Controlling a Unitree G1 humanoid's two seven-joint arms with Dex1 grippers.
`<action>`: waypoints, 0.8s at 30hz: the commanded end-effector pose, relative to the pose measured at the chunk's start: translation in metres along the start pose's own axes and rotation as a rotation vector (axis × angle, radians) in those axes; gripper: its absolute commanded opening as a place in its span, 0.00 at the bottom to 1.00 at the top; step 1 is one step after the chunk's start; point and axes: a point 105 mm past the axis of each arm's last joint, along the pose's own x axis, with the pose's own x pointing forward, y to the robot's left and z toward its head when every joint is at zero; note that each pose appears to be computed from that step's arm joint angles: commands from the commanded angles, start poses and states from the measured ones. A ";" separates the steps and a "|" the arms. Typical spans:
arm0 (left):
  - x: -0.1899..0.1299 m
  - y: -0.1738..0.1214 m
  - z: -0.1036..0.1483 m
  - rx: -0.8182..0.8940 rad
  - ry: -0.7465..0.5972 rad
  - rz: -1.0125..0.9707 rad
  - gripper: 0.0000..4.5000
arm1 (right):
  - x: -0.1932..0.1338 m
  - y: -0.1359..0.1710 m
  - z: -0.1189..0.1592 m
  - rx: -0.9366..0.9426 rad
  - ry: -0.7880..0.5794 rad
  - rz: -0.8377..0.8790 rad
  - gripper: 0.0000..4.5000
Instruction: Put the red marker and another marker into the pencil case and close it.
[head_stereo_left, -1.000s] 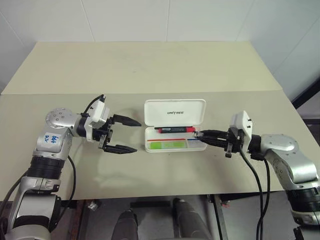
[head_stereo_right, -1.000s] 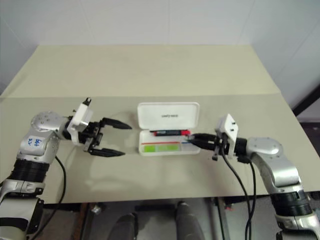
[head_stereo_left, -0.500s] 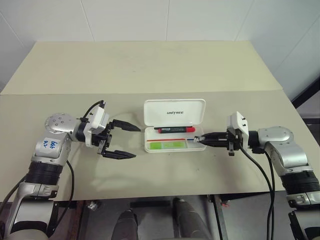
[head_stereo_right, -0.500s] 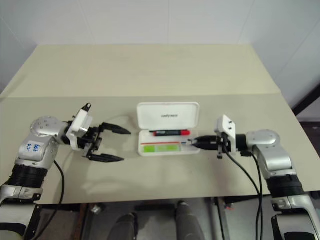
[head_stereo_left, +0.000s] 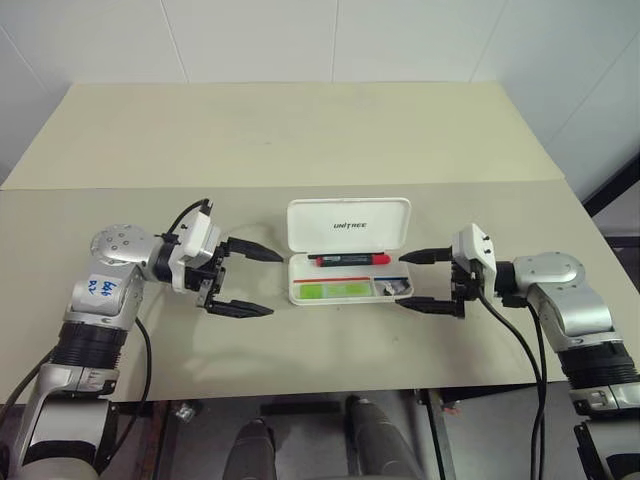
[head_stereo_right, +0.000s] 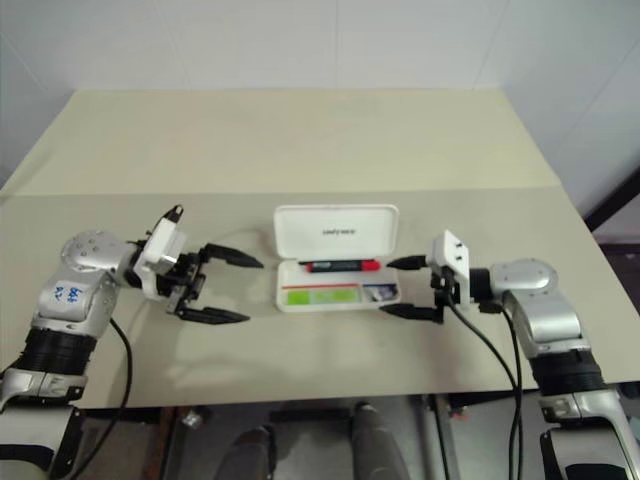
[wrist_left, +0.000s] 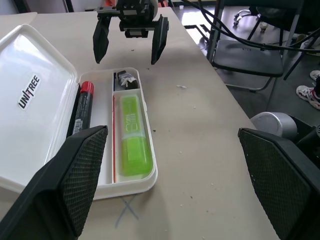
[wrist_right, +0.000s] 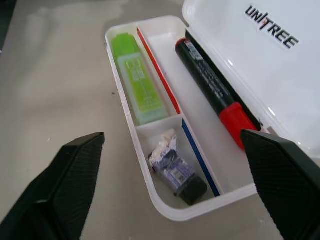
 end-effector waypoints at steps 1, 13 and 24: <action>-0.004 0.008 0.010 0.049 -0.014 0.026 1.00 | -0.015 0.011 0.035 -0.022 -0.163 0.028 0.99; -0.010 0.044 0.018 0.087 -0.066 0.144 0.72 | -0.035 0.020 0.049 0.003 -0.272 -0.042 1.00; -0.016 0.075 0.046 0.172 -0.151 0.175 0.01 | -0.042 0.024 0.053 -0.006 -0.302 -0.071 1.00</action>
